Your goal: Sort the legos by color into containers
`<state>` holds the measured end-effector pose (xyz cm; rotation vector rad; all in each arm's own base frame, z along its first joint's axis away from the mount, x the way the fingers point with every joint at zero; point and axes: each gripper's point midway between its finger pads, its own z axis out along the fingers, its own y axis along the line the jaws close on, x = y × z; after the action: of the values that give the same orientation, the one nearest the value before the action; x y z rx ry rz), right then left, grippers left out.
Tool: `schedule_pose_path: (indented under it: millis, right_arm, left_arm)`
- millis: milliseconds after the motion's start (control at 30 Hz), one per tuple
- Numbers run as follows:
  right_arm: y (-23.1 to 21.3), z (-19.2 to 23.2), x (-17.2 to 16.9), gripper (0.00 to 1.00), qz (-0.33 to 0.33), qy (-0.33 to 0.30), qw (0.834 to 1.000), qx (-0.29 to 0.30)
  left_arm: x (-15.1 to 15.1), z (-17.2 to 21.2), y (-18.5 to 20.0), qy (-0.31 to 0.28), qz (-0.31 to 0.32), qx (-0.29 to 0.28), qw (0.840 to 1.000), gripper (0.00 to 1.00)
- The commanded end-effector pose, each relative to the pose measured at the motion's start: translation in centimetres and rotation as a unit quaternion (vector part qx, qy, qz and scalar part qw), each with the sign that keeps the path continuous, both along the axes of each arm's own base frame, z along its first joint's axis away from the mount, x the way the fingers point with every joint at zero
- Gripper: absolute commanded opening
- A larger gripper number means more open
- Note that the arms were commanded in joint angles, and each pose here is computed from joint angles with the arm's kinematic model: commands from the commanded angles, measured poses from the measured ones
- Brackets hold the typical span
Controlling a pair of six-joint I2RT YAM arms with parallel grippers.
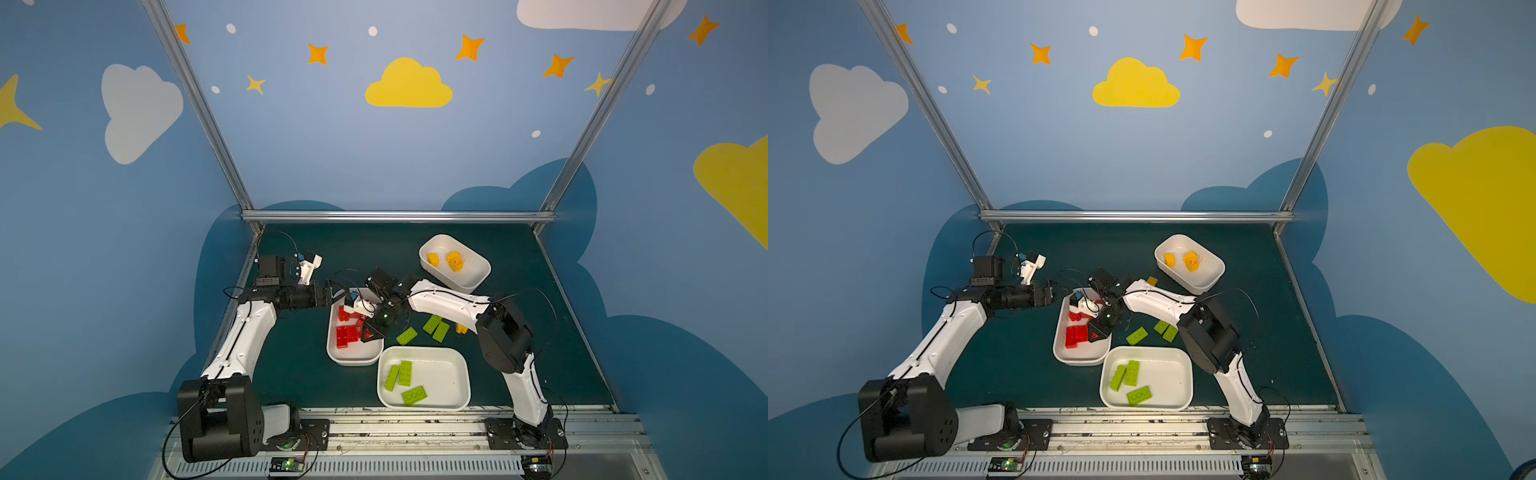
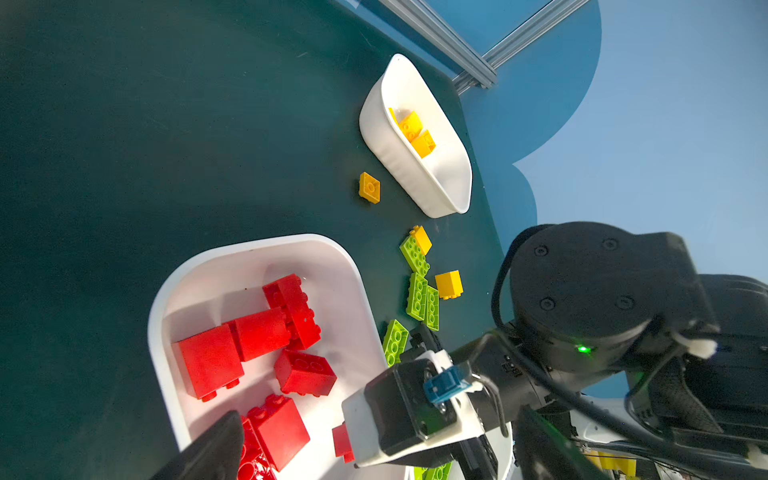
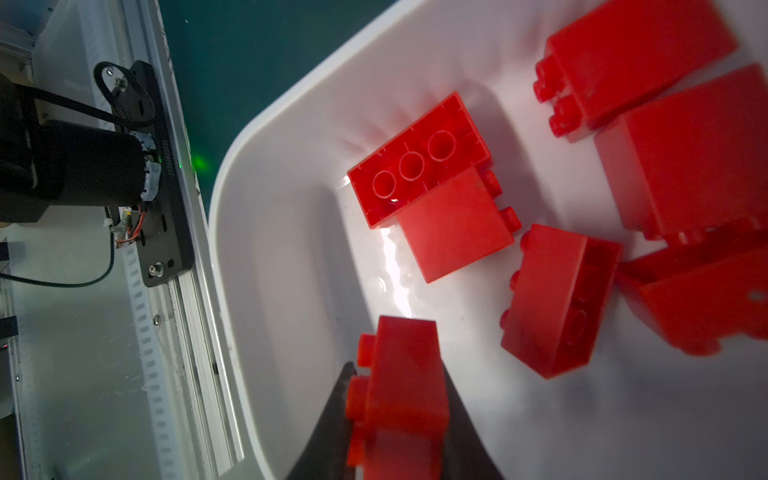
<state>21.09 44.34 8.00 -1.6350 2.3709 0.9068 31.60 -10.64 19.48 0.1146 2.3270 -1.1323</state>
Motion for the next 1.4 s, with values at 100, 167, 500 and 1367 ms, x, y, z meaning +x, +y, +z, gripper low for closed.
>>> schedule_pose_path:
  millis: [100, 167, 500, 1367]
  right_arm:
    - [-0.3, 2.6, 0.3, 0.42, -0.017, -0.011, 1.000, 0.024]
    - [-0.8, 3.8, 0.7, 0.44, -0.029, -0.015, 0.999, 0.031]
    - [-6.1, 7.6, 0.2, 0.52, -0.048, -0.046, 0.997, 0.041]
    - [-11.4, 3.7, -5.5, 0.58, 0.047, -0.162, 0.986, 0.012]
  left_arm:
    - [-0.5, 0.1, -0.2, 0.000, -0.007, -0.006, 1.000, 1.00]
    - [-0.5, 0.1, -0.2, 0.001, -0.007, -0.006, 1.000, 0.99]
    - [-0.2, 0.3, -0.1, -0.001, -0.006, -0.003, 1.000, 0.99]
    - [-0.1, 0.8, 0.1, 0.004, -0.005, 0.006, 1.000, 1.00]
